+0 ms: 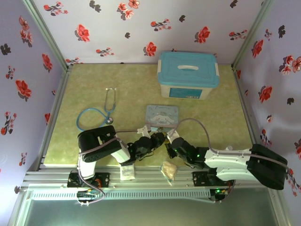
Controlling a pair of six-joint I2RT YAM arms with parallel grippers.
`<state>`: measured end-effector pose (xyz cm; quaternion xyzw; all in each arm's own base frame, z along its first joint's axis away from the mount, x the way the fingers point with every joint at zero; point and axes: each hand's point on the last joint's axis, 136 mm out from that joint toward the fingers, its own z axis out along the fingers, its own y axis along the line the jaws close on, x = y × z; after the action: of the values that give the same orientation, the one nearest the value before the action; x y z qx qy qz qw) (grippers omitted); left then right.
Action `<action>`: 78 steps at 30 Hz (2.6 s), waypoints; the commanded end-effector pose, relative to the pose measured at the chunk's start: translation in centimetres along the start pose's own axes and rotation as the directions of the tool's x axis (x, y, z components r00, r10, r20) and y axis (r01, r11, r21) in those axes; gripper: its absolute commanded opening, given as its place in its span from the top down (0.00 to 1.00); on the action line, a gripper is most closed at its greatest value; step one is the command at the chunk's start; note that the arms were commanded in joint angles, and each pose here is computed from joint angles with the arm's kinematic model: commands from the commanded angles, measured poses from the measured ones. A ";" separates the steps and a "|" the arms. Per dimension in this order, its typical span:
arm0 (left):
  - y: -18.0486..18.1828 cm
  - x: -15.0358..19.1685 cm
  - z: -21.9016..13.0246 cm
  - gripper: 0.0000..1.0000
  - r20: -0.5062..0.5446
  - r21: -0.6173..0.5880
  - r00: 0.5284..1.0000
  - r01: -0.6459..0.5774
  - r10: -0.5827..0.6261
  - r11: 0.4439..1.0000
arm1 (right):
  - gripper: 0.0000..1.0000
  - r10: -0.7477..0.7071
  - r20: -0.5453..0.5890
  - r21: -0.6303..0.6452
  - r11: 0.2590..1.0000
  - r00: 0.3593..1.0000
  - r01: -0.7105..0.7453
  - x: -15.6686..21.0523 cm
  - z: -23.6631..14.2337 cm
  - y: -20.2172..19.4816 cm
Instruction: Unlock a padlock with a key
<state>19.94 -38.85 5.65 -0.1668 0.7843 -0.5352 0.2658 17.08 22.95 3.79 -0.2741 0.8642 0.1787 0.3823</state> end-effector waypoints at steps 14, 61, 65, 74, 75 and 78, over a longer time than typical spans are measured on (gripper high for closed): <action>1.5 1.1 -0.6 0.81 -0.059 -0.067 0.996 -0.073 0.069 0.995 | 0.95 0.166 -0.043 -0.178 0.969 0.985 -0.171 -0.2 1.6 2.6; 5.1 -2.2 -3.6 0.78 -0.483 -0.495 0.692 -0.721 0.537 0.484 | 0.43 0.319 0.180 0.143 0.928 0.931 -0.345 -1.4 -3.7 -6.2; 4.6 -2.0 -3.4 0.76 -0.503 -0.492 0.661 -0.749 0.557 0.444 | 0.45 0.301 0.177 0.123 0.938 0.937 -0.325 -1.7 -3.2 -5.7; 3.9 -1.3 -3.6 0.72 -0.544 -0.497 0.608 -0.788 0.578 0.362 | 0.45 0.299 0.178 0.135 0.936 0.937 -0.325 -1.3 -3.2 -6.0; 3.8 -1.1 -3.6 0.71 -0.545 -0.495 0.605 -0.791 0.580 0.361 | 0.45 0.298 0.179 0.139 0.936 0.938 -0.324 -1.2 -3.2 -6.0; 3.4 -0.3 -3.5 0.70 -0.547 -0.479 0.597 -0.798 0.587 0.366 | 0.45 0.296 0.182 0.149 0.934 0.938 -0.324 -1.2 -3.2 -6.2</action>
<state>18.44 -35.16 3.58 0.1609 0.9468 -0.0866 0.2648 19.03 16.69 5.01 -0.0933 0.8865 0.1770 0.4172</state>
